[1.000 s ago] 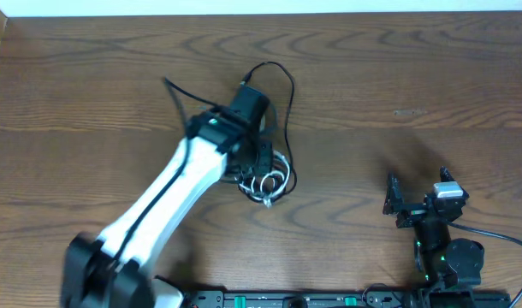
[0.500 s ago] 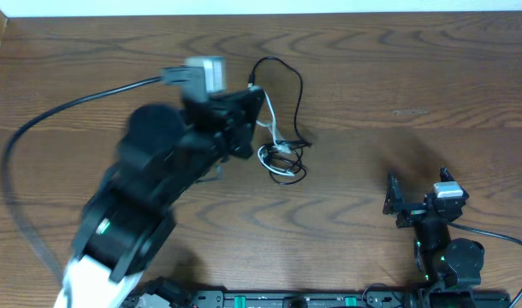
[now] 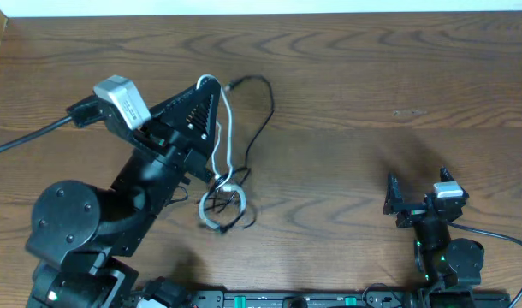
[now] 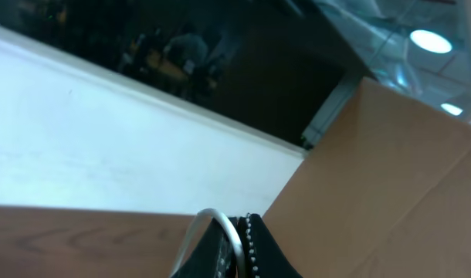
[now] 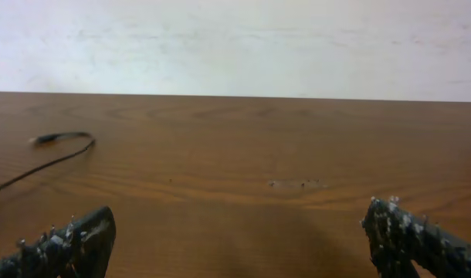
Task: Untangle cables
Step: 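Lift the white cable upward and pull it left out of the bundle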
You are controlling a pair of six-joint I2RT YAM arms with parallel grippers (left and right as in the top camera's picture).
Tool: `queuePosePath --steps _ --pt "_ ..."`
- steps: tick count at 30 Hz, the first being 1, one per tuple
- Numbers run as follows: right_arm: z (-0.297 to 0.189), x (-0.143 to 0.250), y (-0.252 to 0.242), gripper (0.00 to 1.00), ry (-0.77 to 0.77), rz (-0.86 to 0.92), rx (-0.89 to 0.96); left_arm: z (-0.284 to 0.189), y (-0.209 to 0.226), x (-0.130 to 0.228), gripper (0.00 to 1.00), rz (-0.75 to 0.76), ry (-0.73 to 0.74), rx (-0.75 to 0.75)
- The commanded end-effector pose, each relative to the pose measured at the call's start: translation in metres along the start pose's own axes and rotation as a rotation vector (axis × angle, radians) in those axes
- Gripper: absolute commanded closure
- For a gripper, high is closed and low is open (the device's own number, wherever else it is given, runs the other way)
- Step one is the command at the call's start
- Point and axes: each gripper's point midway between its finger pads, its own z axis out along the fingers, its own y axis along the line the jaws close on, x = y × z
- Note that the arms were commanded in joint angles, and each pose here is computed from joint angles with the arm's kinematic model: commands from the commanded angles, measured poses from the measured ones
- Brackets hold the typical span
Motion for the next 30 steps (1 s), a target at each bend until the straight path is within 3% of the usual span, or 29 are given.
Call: queuePosePath --steps 1,6,9,14,17,19,23,28,30 --pt "0.0 0.001 0.001 0.01 -0.001 0.01 -0.002 0.008 0.014 0.012 0.93 -0.012 0.044 -0.061" --pt "0.0 0.001 0.001 0.01 -0.001 0.01 -0.002 0.043 0.046 0.056 0.92 -0.046 0.184 -0.159" --pt "0.0 0.001 0.001 0.01 -0.001 0.01 -0.002 0.064 0.041 0.055 0.92 -0.132 0.16 -0.117" --pt "0.0 0.001 0.001 0.01 -0.001 0.01 -0.002 0.069 -0.025 -0.002 0.92 -0.105 -0.033 0.205" --pt "0.0 0.001 0.001 0.01 0.0 0.01 -0.002 0.047 -0.056 -0.044 0.93 -0.1 -0.195 0.336" --pt "0.0 0.001 0.001 0.01 -0.001 0.01 -0.002 0.036 -0.063 -0.055 0.92 -0.094 -0.231 0.36" --pt "0.0 0.001 0.001 0.01 -0.001 0.01 -0.002 0.043 -0.033 -0.024 0.92 -0.066 -0.111 0.202" --pt "0.0 0.001 0.001 0.01 -0.001 0.01 -0.002 0.06 0.078 0.067 0.92 0.002 0.19 -0.291" --pt "0.0 0.001 0.001 0.01 -0.001 0.01 -0.002 0.063 0.102 0.094 0.92 0.018 0.284 -0.384"
